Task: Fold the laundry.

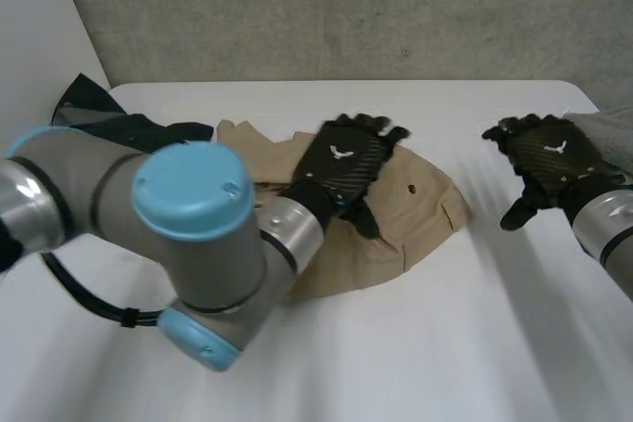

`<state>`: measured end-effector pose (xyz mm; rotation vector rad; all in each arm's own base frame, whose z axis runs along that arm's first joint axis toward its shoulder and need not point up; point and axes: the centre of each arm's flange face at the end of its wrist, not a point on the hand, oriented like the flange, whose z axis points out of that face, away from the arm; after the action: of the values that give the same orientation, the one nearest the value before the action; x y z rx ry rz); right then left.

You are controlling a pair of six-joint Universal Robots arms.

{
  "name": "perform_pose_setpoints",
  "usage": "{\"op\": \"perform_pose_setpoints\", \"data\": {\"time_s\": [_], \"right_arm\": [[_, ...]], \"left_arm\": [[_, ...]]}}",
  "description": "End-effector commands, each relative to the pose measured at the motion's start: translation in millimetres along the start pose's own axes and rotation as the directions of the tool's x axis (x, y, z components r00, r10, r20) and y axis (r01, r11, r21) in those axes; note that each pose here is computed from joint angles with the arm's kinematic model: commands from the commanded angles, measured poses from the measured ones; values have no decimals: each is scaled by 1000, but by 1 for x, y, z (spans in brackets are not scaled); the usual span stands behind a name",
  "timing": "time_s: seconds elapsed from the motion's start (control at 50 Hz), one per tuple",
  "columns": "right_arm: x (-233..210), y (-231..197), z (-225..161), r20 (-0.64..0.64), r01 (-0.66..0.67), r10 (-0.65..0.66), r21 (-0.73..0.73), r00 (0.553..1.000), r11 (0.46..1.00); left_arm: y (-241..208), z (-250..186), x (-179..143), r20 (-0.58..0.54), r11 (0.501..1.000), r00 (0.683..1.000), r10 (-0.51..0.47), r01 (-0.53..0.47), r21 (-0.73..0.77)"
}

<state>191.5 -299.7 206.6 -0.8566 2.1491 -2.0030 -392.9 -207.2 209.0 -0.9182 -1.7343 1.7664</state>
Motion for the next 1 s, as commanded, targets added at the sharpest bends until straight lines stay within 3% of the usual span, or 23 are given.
{"op": "perform_pose_setpoints", "data": {"time_s": [0.02, 0.2, 0.3, 0.38, 0.7, 1.0], "right_arm": [[6, -12, -2, -1, -92, 92, -12, 996, 996], [-7, -7, -10, 51, -134, 142, -130, 989, 982], [-33, 1, -5, 113, -139, 158, -164, 981, 977], [-62, 3, -2, 147, -146, 175, -191, 974, 971], [-113, 30, 23, 189, -140, 165, -136, 968, 981], [-113, 22, 36, 195, -134, 153, -109, 969, 985]], "left_arm": [[-16, -7, -67, 156, 1000, 988, 10, -12, 10], [-4, -4, -141, 293, 994, 950, 109, -101, -43], [34, 11, -167, 264, 971, 937, 227, -197, -136], [58, 22, -179, 240, 958, 934, 266, -229, -171], [109, 56, -186, 199, 956, 944, 264, -229, -180], [49, 37, -172, 280, 954, 914, 294, -263, -144]]}}
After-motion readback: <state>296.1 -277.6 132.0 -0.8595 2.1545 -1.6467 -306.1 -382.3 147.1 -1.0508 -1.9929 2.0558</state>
